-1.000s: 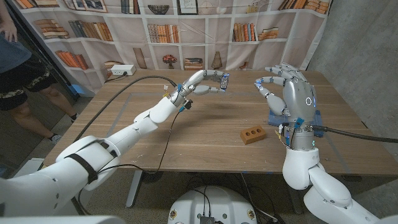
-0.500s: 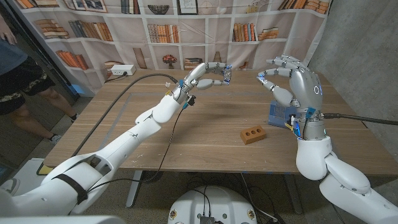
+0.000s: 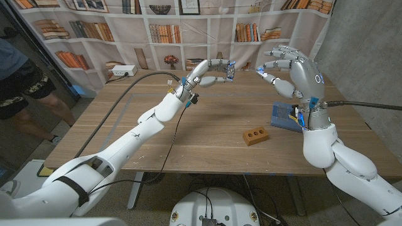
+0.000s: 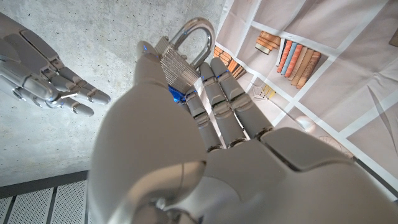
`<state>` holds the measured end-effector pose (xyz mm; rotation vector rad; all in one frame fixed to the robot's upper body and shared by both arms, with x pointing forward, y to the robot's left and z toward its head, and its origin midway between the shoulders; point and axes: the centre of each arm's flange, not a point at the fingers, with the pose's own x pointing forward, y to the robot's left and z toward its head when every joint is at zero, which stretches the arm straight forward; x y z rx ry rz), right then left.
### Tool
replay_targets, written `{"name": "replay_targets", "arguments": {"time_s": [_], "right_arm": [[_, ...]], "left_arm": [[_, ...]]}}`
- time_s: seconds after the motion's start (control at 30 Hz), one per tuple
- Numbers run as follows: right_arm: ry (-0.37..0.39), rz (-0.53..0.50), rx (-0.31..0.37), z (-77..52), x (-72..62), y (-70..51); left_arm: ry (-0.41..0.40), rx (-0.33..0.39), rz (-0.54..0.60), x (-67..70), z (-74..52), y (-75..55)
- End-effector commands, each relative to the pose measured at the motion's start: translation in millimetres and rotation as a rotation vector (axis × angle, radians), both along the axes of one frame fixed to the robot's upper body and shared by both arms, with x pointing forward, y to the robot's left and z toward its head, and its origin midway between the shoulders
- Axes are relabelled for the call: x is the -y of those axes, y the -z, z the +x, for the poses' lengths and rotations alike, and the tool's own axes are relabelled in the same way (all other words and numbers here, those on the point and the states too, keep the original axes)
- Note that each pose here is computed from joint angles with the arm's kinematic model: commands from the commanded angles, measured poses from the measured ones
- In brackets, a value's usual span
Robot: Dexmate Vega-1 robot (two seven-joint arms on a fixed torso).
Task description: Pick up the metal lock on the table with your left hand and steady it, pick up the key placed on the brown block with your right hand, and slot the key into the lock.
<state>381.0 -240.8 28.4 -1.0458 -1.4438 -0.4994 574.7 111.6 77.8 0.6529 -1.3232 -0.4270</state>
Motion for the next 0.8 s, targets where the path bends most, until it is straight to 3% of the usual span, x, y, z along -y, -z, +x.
{"name": "replay_targets", "arguments": {"time_s": [0.03,0.33,0.53,0.8], "right_arm": [[0.039,-0.138,0.057,5.2,-5.9,-29.9],[0.050,-0.246,0.035,13.0,-12.0,-48.1],[0.037,-0.284,0.009,17.8,-15.8,-57.0],[0.020,-0.312,-0.023,20.8,-19.1,-63.2]], "left_arm": [[0.030,-0.035,0.081,0.7,0.7,-7.1],[0.031,-0.072,0.200,-4.6,-4.0,-14.1],[0.078,-0.130,0.252,-3.6,-9.4,-17.3],[0.080,-0.131,0.299,-8.9,-18.0,-21.7]]}}
